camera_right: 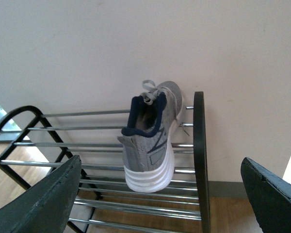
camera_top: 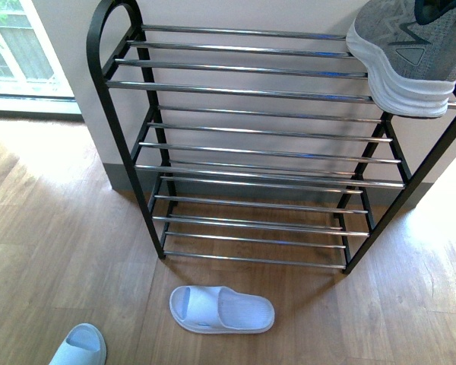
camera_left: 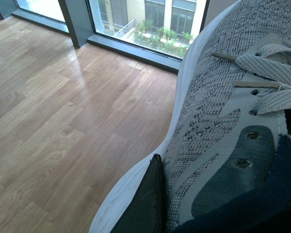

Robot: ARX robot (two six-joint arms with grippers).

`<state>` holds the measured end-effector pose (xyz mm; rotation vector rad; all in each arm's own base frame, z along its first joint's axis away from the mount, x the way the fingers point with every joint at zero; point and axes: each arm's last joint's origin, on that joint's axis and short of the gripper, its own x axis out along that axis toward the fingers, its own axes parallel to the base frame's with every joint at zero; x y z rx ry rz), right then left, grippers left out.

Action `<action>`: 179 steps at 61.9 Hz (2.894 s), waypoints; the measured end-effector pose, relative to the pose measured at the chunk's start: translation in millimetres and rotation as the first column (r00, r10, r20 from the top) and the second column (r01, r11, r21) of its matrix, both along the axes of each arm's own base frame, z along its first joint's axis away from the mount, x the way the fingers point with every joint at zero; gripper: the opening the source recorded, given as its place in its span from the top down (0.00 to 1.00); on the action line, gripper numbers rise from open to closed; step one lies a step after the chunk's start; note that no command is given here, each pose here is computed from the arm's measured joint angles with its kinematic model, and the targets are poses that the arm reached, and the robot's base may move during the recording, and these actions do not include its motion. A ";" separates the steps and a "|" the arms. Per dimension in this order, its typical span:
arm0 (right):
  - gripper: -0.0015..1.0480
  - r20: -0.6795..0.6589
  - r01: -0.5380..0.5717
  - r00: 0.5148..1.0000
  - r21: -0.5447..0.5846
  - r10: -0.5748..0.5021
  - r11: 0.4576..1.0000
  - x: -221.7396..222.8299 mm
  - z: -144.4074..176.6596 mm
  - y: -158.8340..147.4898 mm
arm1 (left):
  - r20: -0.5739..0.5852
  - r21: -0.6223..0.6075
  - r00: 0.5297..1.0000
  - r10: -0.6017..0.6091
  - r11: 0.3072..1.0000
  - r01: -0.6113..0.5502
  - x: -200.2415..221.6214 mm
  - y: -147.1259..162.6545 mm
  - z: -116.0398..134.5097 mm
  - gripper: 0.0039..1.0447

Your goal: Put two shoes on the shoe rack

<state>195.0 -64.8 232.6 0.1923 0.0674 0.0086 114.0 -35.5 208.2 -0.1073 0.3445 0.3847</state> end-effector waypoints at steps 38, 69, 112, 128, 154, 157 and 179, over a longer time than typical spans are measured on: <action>0.99 0.059 0.021 0.998 -0.181 -0.010 0.983 -44.2 -41.7 44.8 | 0.000 0.000 1.000 0.000 1.000 0.000 0.0 0.0 0.0 0.99; 0.98 0.061 0.018 0.998 -0.187 -0.006 0.982 -69.1 -58.6 64.3 | 0.000 0.000 1.000 0.000 1.000 0.000 0.0 0.0 0.0 0.99; 0.98 0.089 0.023 0.996 -0.187 -0.006 0.982 -85.4 -59.8 64.4 | 0.000 0.000 1.000 0.000 1.000 0.000 0.0 0.0 0.0 0.99; 0.98 0.082 0.021 0.997 -0.187 -0.006 0.982 -97.7 -62.9 64.5 | 0.000 0.000 1.000 0.000 1.000 0.000 0.0 0.0 0.0 0.99; 0.87 0.084 0.022 0.996 -0.188 -0.006 0.982 -98.0 -62.9 64.5 | 0.000 0.000 1.000 0.000 1.000 0.000 0.0 0.0 0.0 0.99; 0.80 0.084 0.022 0.996 -0.188 -0.006 0.982 -98.0 -62.9 64.5 | 0.000 0.000 1.000 0.000 1.000 0.000 0.0 0.0 0.0 0.99; 0.22 0.084 0.018 0.996 -0.188 -0.003 0.982 -98.1 -62.8 64.6 | 0.002 0.004 1.000 0.007 1.000 -0.007 -0.1 0.2 0.1 0.99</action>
